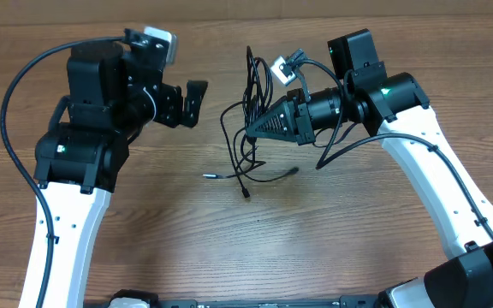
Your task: Untangle cables
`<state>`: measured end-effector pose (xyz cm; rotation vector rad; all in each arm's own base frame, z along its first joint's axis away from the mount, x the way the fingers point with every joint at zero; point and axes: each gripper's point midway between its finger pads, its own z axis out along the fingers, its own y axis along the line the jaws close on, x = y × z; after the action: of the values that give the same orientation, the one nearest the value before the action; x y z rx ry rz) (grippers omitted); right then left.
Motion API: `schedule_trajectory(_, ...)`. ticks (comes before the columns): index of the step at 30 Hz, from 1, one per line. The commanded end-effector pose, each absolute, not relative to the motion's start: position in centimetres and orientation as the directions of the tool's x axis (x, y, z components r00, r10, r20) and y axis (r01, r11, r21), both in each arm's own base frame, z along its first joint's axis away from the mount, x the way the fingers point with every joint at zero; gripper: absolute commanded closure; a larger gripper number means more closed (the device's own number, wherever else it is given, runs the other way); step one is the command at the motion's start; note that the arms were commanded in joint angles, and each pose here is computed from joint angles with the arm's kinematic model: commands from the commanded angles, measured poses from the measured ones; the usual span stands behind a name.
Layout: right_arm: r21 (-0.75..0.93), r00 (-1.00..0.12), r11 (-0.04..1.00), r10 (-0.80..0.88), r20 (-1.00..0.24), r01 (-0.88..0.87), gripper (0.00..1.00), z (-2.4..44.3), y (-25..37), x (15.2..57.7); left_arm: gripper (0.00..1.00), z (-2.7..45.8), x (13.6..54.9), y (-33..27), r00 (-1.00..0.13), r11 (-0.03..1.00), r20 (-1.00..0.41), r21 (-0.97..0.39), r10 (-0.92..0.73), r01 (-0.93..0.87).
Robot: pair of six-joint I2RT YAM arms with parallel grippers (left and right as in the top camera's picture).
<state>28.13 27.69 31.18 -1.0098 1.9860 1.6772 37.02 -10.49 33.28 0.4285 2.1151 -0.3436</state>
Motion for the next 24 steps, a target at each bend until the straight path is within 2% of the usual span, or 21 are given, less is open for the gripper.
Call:
schedule_trajectory(1,0.653,-0.613,-0.074,-0.276,-0.740,-0.754,0.96,32.5,27.6,26.8,0.00,34.9,34.9,-12.3,-0.386,0.769,-0.873,-0.018,0.300,0.639)
schedule_trajectory(4,0.606,-0.561,-0.142,-0.260,-0.786,-0.783,0.96,33.0,27.5,26.0,0.00,35.5,33.4,-13.1,-0.310,0.659,-0.897,-0.029,0.314,0.752)
schedule_trajectory(9,0.587,-0.542,-0.165,-0.251,-0.802,-0.793,0.96,33.2,27.5,25.7,0.00,37.7,31.0,-13.5,-0.203,0.487,-0.949,-0.062,0.241,0.871)
schedule_trajectory(12,0.565,-0.519,-0.249,-0.228,-0.824,-0.787,0.96,34.3,28.0,24.6,0.00,38.2,30.6,-13.1,-0.186,0.459,-0.960,-0.071,0.211,0.886)
schedule_trajectory(17,0.547,-0.486,-0.310,-0.256,-0.835,-0.777,0.96,34.4,29.7,22.7,0.00,39.3,29.4,-13.9,-0.162,0.381,-0.973,-0.088,0.166,0.920)
schedule_trajectory(24,0.538,-0.461,-0.362,-0.281,-0.842,-0.761,0.96,34.4,31.1,20.8,0.00,39.2,29.4,-13.9,-0.163,0.382,-0.972,-0.089,0.167,0.920)
